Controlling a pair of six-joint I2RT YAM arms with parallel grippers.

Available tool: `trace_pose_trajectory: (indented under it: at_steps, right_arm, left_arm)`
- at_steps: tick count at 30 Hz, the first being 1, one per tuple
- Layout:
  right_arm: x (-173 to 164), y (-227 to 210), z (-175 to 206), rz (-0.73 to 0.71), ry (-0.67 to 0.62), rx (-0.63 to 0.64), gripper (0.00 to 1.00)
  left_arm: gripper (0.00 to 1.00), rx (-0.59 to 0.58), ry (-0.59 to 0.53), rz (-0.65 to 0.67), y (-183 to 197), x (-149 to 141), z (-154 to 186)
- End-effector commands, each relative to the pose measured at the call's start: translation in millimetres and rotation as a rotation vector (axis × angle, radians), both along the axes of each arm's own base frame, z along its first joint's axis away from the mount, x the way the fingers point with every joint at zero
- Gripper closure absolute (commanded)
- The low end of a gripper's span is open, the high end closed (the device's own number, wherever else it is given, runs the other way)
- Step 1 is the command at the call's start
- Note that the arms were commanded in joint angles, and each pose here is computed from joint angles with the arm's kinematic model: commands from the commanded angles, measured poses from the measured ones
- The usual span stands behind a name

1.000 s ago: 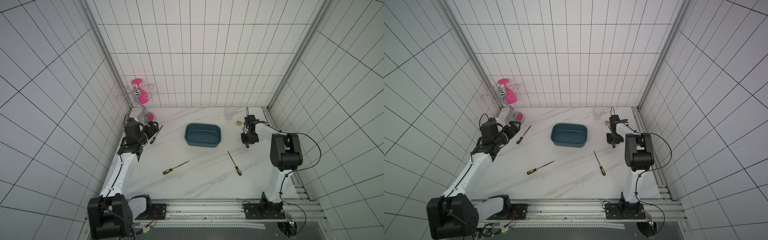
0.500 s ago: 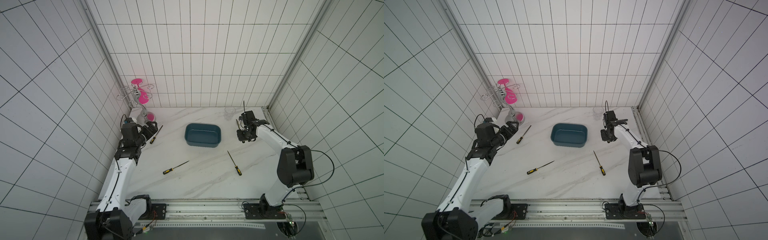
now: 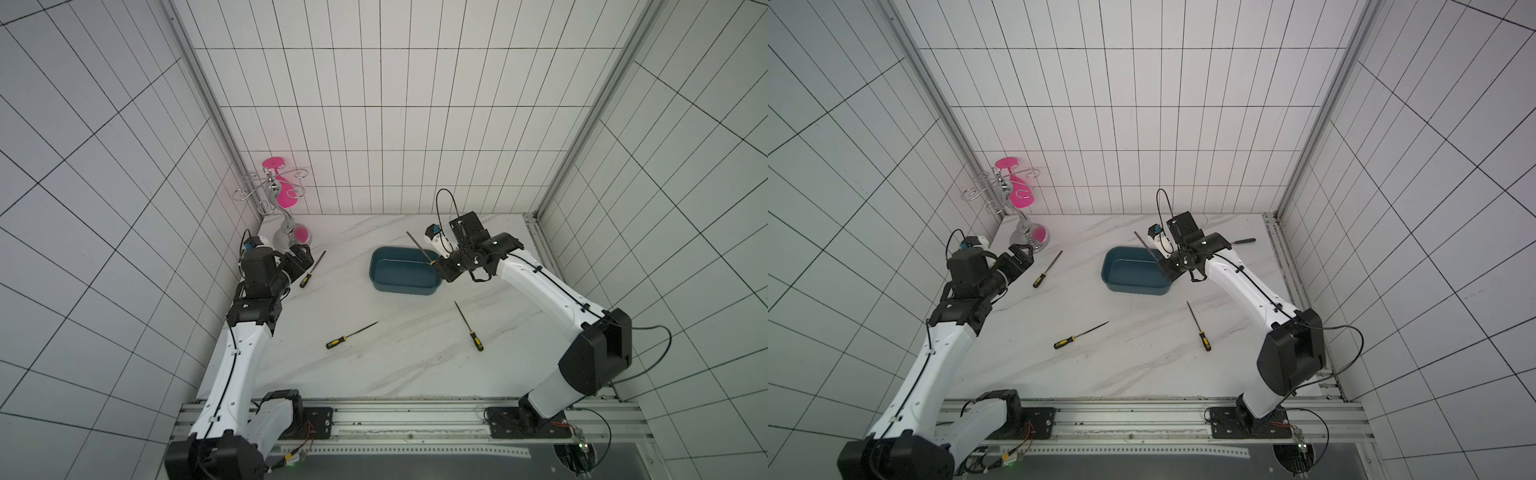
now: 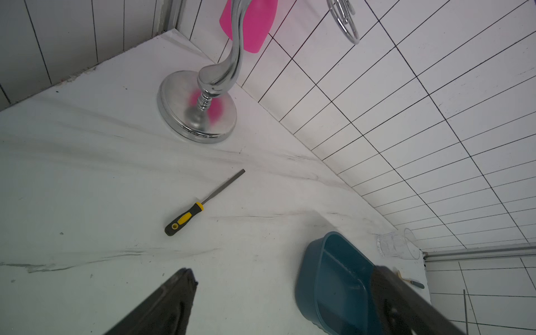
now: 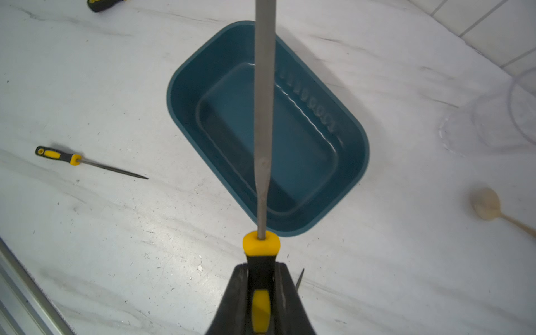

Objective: Put the file tool into the storage box
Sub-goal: Place the file tool in the storage box.

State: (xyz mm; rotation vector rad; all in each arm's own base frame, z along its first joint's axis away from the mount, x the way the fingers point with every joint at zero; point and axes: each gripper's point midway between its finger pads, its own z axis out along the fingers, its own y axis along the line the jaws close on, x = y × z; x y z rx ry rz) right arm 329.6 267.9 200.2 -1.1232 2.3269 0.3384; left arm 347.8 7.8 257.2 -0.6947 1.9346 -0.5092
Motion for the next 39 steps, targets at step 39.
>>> trace_pose_trajectory:
  at_steps: [39]
  right_arm:
    - [82, 45, -130, 0.336, -0.237, -0.481, 0.81]
  left_arm:
    - [0.02, 0.047, -0.017, 0.005, 3, -19, 5]
